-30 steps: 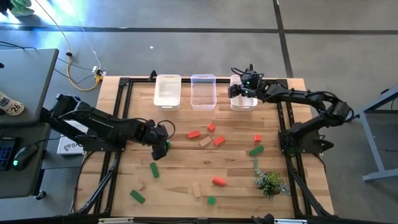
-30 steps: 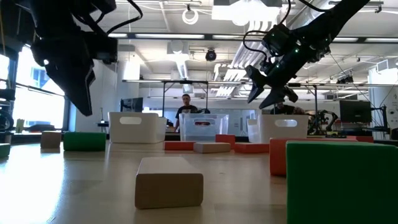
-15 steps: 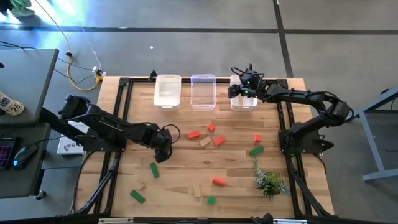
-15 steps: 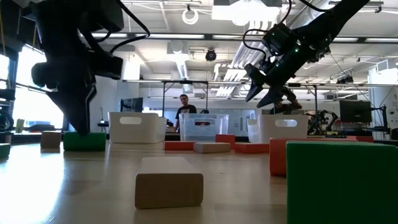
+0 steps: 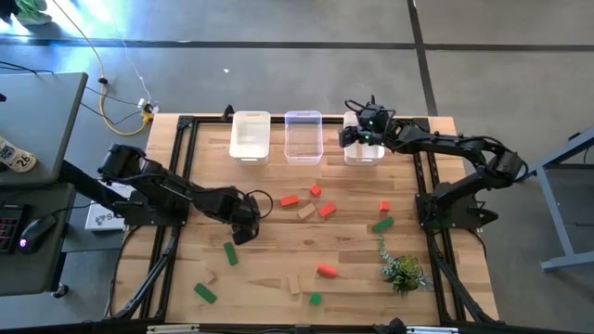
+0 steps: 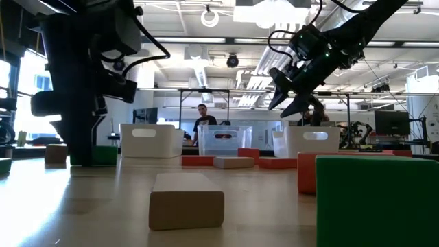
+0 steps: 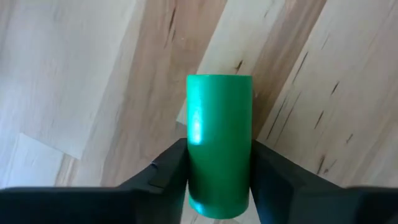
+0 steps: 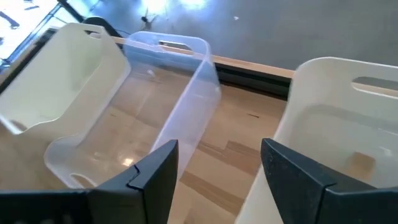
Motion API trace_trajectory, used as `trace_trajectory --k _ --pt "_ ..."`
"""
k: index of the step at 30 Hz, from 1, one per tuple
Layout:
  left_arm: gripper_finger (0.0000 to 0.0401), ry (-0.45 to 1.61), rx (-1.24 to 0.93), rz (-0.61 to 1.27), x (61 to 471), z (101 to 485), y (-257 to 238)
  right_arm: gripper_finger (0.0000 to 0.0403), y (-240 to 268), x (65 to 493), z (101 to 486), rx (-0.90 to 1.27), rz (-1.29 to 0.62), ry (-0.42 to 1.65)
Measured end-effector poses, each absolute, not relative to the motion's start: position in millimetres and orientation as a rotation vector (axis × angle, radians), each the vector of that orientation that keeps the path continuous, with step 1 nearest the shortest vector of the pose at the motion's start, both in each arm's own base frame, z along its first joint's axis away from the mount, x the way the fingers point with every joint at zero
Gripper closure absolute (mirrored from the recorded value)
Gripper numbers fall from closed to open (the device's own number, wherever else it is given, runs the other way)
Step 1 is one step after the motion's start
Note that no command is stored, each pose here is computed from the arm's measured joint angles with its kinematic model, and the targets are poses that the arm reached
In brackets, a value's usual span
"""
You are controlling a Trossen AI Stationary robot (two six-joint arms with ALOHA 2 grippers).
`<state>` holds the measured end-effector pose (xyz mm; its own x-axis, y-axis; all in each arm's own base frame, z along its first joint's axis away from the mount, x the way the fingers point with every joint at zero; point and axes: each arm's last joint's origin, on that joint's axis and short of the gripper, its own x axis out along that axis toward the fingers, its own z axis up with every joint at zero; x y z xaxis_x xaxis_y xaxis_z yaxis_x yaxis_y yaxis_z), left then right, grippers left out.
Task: Sort & place blocks by color
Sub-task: Put the green block into the left white bin
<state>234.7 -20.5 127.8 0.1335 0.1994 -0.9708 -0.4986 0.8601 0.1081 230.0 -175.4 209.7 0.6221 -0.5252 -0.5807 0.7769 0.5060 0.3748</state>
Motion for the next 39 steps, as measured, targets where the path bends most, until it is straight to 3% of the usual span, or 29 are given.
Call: trace_trajectory --k 2,19,33,39 --pt "0.0298 1.340 -0.262 0.511 234.0 129.7 -20.4 0.0187 -174.6 231.2 210.8 0.648 -0.789 0.422" --pt "0.0299 1.041 -0.312 0.588 224.1 184.1 22.9 0.0187 -121.3 238.1 257.9 0.492 -0.516 0.315" --pt "0.0299 0.658 -0.329 0.862 190.8 238.1 95.9 0.0187 -94.0 249.7 257.9 0.420 -0.351 0.360" --pt "0.0299 0.628 -0.316 0.924 181.4 240.0 123.7 0.0187 -92.0 250.3 257.8 0.330 -0.301 0.379"
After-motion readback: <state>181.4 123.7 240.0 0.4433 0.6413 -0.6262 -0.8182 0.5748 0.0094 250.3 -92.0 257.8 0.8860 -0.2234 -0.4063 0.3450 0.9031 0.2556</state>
